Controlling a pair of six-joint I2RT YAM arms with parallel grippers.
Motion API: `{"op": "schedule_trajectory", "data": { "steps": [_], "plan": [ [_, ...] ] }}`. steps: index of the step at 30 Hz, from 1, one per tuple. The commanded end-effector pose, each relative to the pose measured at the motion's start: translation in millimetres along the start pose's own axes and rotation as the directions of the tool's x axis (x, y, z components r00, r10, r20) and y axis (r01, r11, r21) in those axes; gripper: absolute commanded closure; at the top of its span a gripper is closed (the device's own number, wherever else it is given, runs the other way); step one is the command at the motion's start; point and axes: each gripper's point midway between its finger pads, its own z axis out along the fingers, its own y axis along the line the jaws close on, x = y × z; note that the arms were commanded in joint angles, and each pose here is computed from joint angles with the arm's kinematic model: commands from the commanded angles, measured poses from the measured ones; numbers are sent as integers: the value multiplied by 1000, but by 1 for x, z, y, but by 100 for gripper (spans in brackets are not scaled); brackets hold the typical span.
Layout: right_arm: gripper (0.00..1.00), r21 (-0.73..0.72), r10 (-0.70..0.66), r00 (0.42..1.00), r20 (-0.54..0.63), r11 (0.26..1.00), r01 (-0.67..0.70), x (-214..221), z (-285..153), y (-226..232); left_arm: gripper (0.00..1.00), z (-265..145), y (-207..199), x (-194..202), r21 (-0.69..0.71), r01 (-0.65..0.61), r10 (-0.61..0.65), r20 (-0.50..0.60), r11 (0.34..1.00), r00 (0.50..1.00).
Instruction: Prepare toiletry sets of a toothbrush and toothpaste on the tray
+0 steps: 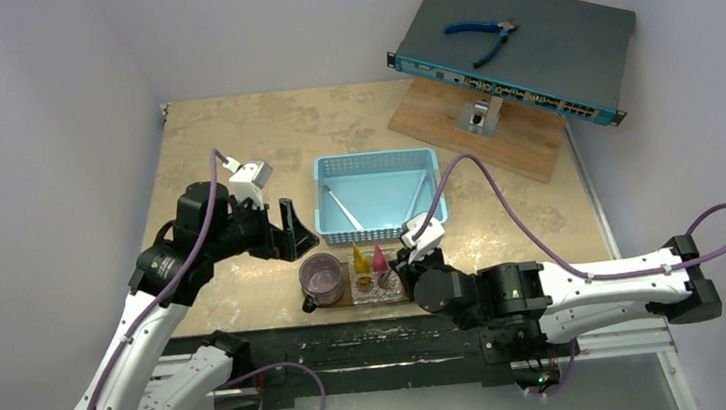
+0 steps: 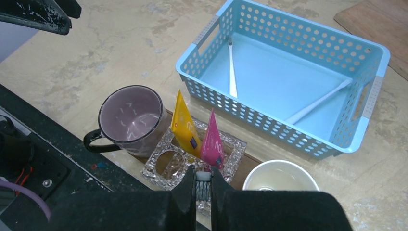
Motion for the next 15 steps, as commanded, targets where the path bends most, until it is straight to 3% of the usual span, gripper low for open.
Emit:
{"op": "schedule_trajectory", "data": {
  "steps": [1,15],
  "plan": [
    [100,-38,60,992,107,998,-56,-18,0,6,0,1,-4,-9,22,-12,11,37,1000,999],
    [100,-30,-23,984,179,999,29,2,1,6,0,6,-5,-11,35,-10,9,29,999,1000]
  ]
}}
